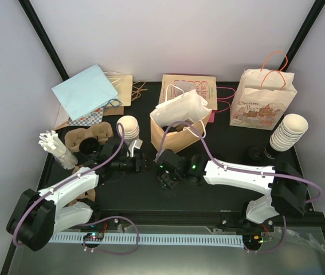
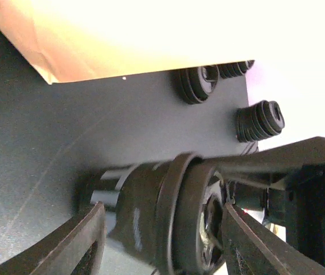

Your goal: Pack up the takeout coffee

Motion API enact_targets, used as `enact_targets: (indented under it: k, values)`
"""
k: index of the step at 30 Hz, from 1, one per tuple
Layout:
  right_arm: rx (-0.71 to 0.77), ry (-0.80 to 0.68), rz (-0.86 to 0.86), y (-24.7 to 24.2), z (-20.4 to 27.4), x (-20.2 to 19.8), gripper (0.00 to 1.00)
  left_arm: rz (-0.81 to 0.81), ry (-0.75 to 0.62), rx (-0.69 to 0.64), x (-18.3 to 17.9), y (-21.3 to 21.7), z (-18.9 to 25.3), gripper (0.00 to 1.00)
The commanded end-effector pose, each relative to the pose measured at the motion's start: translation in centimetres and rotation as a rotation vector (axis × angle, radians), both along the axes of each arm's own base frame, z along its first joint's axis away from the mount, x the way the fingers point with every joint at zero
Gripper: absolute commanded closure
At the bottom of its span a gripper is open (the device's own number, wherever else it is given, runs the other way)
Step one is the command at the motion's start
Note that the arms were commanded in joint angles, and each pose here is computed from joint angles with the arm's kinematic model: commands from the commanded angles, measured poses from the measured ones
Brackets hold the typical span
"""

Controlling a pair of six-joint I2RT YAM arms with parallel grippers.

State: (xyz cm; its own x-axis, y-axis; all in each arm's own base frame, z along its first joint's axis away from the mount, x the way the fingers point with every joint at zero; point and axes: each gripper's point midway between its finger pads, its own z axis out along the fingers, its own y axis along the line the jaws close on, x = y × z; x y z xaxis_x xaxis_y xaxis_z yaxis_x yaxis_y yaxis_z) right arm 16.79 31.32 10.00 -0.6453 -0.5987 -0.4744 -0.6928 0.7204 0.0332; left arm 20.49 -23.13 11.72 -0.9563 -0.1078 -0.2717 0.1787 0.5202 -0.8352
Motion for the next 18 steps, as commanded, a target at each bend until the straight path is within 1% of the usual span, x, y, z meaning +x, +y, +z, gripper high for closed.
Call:
enact_targets:
  k: [1,5,11,14,18]
  values:
    - [-0.203,0.335,0.178,-3.5,-6.0,-9.0,0.26,-0.083,-0.044,-0.029,-0.6,-0.5,1.2,0.42]
    - [-0.231,0.317,0.211,-3.3,-6.1,-9.4,0.26,-0.108,-0.059,-0.034,-1.3,-0.4,1.1,0.42]
    - [-0.244,0.298,0.212,-3.4,-6.0,-9.1,0.26,-0.089,-0.047,-0.009,-2.5,0.5,-0.4,0.53]
    - [-0.252,0.297,0.21,-3.5,-6.1,-9.1,0.26,-0.059,-0.035,-0.004,-3.4,1.3,-1.3,0.55]
    - [-0.252,0.305,0.212,-3.5,-6.0,-9.2,0.26,-0.036,-0.046,-0.044,-4.3,1.8,-1.5,0.56]
